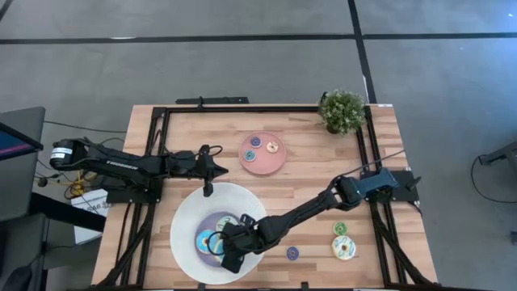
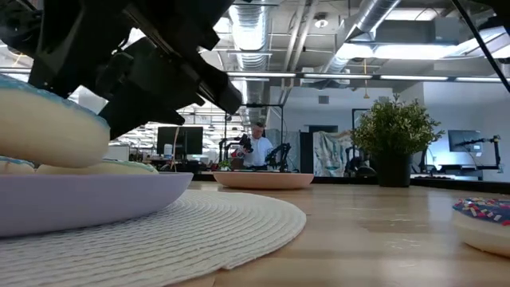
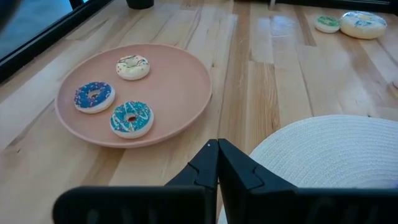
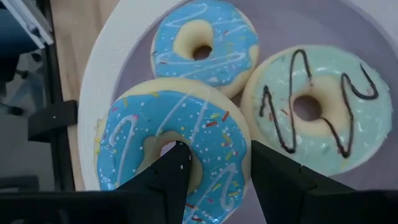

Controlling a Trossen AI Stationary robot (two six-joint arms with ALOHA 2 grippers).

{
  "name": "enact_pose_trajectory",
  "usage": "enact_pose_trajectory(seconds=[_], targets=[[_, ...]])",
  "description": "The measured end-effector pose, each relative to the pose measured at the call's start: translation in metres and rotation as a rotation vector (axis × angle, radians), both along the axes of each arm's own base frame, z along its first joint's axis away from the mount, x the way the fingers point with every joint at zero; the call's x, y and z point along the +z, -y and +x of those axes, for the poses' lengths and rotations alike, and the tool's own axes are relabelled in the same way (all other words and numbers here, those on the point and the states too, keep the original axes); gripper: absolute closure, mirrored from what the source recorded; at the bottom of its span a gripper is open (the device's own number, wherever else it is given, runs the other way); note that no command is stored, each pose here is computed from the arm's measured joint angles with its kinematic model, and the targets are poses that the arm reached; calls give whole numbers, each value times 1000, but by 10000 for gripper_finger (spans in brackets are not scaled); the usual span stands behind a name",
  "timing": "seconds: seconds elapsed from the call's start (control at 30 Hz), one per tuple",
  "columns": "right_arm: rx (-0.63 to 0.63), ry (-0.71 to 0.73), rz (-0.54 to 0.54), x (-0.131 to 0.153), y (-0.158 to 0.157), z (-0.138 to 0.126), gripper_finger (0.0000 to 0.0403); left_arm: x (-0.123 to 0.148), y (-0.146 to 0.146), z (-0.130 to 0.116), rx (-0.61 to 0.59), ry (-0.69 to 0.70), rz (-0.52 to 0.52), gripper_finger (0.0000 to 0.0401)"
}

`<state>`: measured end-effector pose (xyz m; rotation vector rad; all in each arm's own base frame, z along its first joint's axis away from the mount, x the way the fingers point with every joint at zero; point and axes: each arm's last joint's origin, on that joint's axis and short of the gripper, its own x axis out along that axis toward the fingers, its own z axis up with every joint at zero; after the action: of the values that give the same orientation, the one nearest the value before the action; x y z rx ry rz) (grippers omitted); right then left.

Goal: Pick & Place donuts
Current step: Put the big blue donut on the purple plate

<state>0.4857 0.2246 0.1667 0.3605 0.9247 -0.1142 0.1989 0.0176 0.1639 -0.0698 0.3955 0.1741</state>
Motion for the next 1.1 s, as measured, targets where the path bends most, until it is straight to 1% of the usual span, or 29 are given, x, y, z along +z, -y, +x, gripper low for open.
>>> enact_pose_trajectory(seconds=[0.23,0.5,0.53,0.7,0.77,0.9,1.03,1.1], targets=[[-18,-25,2,-1,1,-2,251,0,0,0,3,5,-9,401],[-54,-44,21,-2,2,-3,251,2,0,1,3,19,17,401],[-53,-48,23,-6,2,-2,251,2,0,1,3,19,17,401],[-50,-80,110,-25,0,3,251,2,0,1,3,24,19,401],[-51,-79,133,-27,2,6,251,2,0,1,3,24,20,401],[-66,-73,105,-26,4,6,251,2,0,1,-2,24,19,401],[-85,-77,78,-19,5,3,251,2,0,1,-5,24,17,401],[-93,-98,57,-21,7,1,251,2,0,1,-5,24,17,401]])
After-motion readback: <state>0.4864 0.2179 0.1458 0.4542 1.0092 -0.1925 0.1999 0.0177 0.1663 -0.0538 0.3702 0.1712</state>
